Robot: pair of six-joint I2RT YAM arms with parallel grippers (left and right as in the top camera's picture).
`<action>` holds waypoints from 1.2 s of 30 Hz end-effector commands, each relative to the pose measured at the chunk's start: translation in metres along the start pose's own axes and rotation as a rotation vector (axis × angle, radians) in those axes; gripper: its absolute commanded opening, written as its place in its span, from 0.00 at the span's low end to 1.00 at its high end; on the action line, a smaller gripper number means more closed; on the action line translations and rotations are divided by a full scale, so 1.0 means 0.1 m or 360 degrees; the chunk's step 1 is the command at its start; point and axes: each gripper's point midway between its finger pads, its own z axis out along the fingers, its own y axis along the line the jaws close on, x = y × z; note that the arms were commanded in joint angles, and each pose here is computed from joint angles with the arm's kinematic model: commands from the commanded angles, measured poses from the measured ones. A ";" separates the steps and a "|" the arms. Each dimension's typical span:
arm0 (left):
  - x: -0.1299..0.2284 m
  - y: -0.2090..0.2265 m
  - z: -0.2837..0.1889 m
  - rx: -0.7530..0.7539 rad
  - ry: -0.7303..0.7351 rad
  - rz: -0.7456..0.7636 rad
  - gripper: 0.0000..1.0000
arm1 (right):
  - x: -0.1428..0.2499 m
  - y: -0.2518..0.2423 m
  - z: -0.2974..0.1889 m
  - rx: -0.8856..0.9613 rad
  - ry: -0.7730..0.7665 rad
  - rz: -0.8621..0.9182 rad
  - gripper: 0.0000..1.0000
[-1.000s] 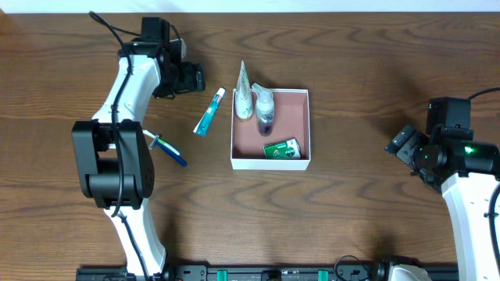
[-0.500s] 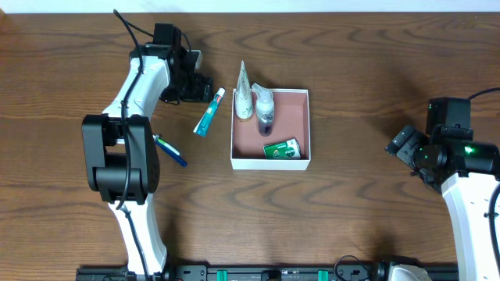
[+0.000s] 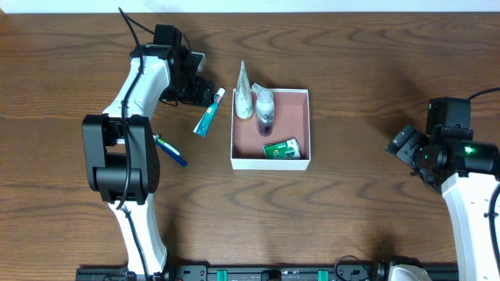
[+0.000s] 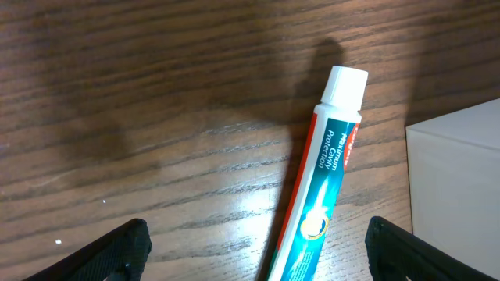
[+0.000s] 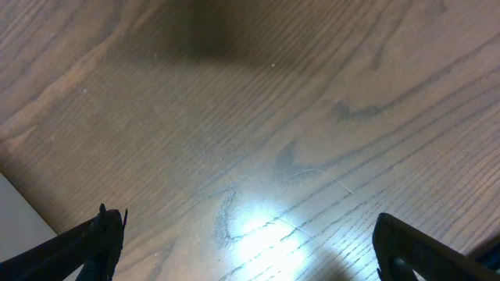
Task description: Pack container
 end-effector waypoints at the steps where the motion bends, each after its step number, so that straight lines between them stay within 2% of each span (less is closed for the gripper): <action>1: 0.09 -0.03 0.09 0.0021 0.0047 0.0063 0.89 | -0.03 -0.02 -0.01 0.0007 -0.0010 0.0038 0.99; 27: 0.29 -0.24 0.40 0.0021 0.0191 0.0160 0.89 | -0.03 -0.02 -0.01 0.0007 -0.0010 0.0038 0.99; 36: 0.34 -0.16 0.48 -0.0045 0.0234 0.0162 0.81 | -0.03 -0.02 -0.01 0.0007 -0.0010 0.0038 0.99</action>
